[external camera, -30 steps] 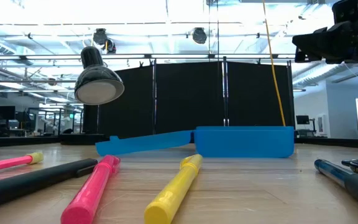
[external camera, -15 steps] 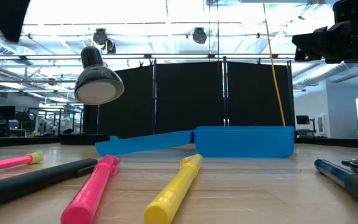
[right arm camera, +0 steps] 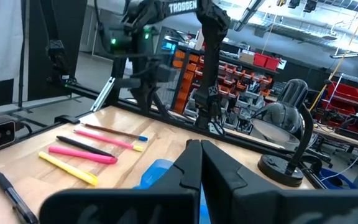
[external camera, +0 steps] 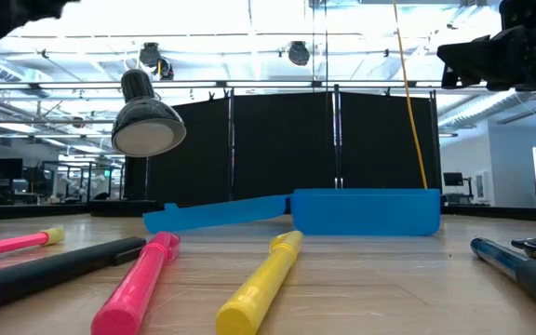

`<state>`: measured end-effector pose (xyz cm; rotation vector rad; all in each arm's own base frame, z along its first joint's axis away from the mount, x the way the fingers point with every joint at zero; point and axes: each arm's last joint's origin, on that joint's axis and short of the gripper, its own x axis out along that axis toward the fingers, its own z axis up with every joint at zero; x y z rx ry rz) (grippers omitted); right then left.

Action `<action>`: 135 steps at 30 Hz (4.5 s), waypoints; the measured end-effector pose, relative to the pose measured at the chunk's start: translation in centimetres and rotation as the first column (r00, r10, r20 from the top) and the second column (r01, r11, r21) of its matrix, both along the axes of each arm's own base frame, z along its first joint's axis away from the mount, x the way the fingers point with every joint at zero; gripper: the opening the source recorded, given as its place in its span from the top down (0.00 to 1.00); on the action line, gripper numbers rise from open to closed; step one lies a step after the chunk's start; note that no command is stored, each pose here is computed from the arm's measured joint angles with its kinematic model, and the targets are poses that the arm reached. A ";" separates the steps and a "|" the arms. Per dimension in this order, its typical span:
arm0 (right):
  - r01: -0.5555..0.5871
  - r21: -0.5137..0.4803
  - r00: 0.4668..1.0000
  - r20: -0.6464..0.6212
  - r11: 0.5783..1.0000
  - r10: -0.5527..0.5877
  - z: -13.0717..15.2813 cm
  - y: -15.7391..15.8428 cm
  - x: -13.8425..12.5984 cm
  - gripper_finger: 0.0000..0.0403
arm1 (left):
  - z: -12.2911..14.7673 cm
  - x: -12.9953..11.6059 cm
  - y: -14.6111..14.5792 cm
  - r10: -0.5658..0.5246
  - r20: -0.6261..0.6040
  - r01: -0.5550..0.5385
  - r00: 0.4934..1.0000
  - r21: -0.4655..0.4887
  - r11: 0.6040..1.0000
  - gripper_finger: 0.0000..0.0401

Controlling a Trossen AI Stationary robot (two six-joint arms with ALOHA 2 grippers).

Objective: Pick & place school supplies into a supply box
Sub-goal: Put the brown pencil into the supply box

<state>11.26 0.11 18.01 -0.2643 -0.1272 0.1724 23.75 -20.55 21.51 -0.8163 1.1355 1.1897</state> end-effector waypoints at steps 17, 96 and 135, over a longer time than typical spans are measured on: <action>0.000 0.000 1.000 0.000 1.000 0.000 0.0 0.0 0.0 1.00 | -3.9 0.4 1.2 0.066 0.032 -0.063 0.997 -0.085 0.994 0.25; 0.002 -0.025 1.000 0.009 1.000 -0.002 0.0 0.0 0.0 1.00 | -2.3 -0.5 5.6 -0.092 0.212 0.141 0.973 -0.228 0.963 0.93; -0.003 0.025 1.000 0.005 1.000 0.003 0.1 0.0 0.0 1.00 | 3.5 12.6 19.6 -0.285 0.825 0.265 0.487 0.171 0.949 0.93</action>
